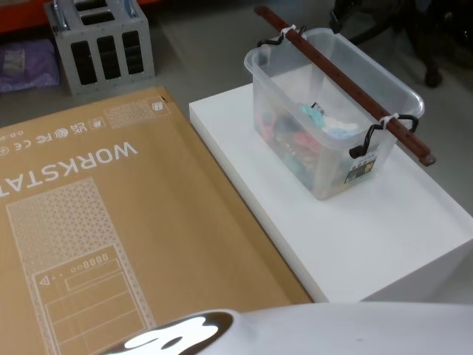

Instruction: Use one hand to grasp the basket and place it at the designated location.

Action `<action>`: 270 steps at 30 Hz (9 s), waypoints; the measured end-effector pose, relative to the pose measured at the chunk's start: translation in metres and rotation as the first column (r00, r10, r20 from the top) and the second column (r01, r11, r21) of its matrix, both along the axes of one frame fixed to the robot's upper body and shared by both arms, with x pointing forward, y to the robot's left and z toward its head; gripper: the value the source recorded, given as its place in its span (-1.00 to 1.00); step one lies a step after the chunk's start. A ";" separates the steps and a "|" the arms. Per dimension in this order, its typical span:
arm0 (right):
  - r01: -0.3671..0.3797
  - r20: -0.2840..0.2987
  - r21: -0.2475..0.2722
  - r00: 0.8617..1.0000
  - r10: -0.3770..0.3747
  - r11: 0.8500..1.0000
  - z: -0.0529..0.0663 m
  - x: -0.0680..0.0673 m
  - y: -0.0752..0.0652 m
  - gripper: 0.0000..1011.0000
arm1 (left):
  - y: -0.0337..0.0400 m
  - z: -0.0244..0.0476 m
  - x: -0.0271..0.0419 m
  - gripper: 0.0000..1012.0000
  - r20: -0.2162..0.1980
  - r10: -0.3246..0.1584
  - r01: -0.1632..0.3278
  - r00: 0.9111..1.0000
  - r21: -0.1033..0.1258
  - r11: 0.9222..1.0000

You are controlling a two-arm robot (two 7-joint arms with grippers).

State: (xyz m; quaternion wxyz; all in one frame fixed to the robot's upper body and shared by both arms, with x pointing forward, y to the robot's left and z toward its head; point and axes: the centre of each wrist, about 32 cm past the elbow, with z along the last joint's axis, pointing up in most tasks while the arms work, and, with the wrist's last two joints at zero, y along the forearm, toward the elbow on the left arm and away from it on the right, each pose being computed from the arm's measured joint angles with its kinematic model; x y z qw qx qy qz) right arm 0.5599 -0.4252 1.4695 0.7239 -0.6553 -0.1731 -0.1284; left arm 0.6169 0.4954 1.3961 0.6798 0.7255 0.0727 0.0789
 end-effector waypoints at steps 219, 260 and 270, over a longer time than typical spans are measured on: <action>-0.464 0.065 -0.153 0.876 0.477 0.873 0.048 -0.010 0.104 -0.53 | 0.0000 0.0000 0.0000 -1.00 0.000 0.000 0.000 1.000 0.000 1.000; -0.943 -0.099 -0.219 0.278 0.955 0.252 0.019 -0.045 0.246 -0.53 | 0.0000 0.0000 0.0000 -1.00 0.000 0.000 0.000 1.000 0.000 1.000; -0.958 -0.123 -0.239 0.192 0.974 0.159 -0.013 -0.052 0.275 -0.53 | 0.0000 0.0000 0.0000 -1.00 0.000 0.000 0.000 1.000 0.000 1.000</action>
